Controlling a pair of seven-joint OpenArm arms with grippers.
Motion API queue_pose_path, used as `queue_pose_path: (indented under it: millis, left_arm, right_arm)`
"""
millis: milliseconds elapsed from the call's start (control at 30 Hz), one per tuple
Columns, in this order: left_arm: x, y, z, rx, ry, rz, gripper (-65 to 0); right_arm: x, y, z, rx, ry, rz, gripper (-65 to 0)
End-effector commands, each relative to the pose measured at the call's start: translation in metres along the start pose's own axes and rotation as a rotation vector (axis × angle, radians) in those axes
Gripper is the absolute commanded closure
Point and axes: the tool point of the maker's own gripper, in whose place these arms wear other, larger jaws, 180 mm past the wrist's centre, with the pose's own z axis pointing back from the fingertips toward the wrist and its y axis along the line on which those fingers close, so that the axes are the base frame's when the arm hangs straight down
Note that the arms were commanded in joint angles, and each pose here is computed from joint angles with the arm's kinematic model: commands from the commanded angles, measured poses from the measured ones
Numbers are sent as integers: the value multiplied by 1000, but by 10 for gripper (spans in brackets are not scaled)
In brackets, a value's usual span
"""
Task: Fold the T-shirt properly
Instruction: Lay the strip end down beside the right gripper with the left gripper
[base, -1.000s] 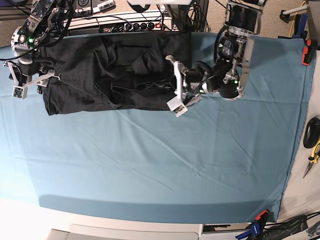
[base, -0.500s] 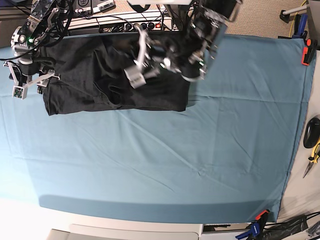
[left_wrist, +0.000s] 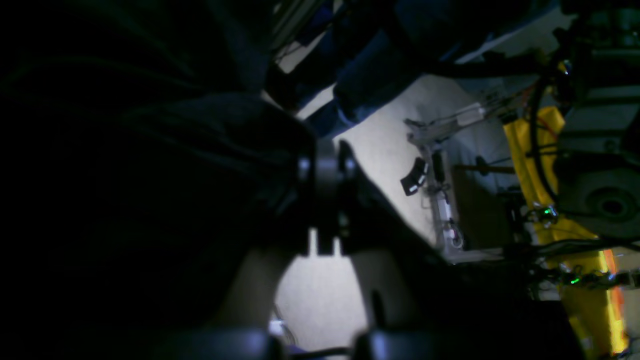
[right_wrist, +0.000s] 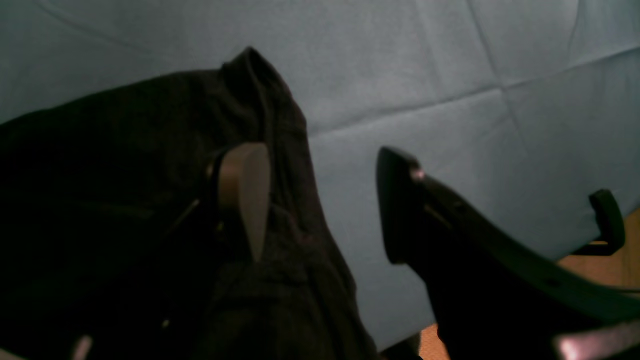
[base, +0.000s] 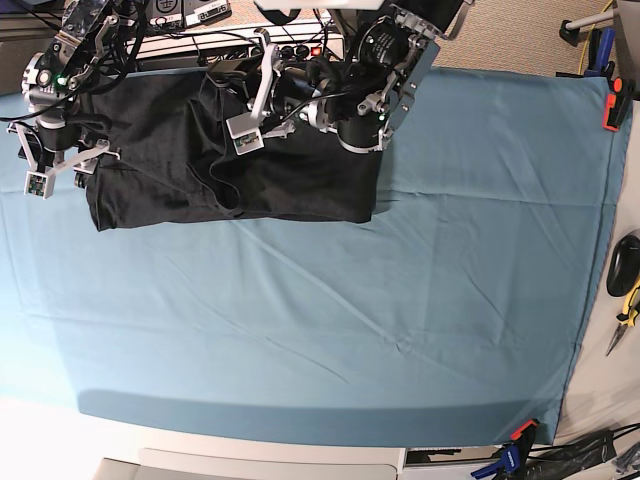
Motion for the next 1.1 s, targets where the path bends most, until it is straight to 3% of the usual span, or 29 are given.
queue_pose_path:
  millis: [0,133,167,267,333,367,500,567,733,800,867,1067]
  left_arm:
    - [21,-8,-1,-30,-67,-31,0]
    - [23,-10,0,-35,-80,-45,0]
    - [23,-10,0,-35,-80,-45,-26]
    - [23,-10,0,-36,-81,-45,-234]
    - [24,-10,0,-39,-84,-44,-311]
    - [25,-11,0,-46,-90,-41,-318]
    - [35,-21,3,-96,-128,-39,-317]
    - [42,-27,8,-105,-134,-71,-287]
    - [54,-26,16,-43,-124,-166,-78]
    - [51,-16,17,11,-90,-186,0]
    - [47,2,22,91,-55,-201,0]
    - [52,54,48,351,-72,-210,0]
  right_arm:
    - [15,-3,2,-3,-57,1,-339]
    - [17,-1,2,8,-62,-3,-339]
    - [17,-1,2,8,-62,-3,-340]
    - [17,-1,2,7,-62,-3,-339]
    - [16,-1,2,8,-62,-3,-339]
    - [16,-1,2,8,-62,-3,-339]
    - [16,-1,2,7,-62,-3,-339]
    - [17,-1,2,8,-62,0,-340]
    - [19,-4,2,7,-65,26,-339]
    - [20,-7,2,-6,-63,39,-339]
    - [20,-10,2,-21,-61,52,-340]
    - [20,-8,2,-15,-62,46,-339]
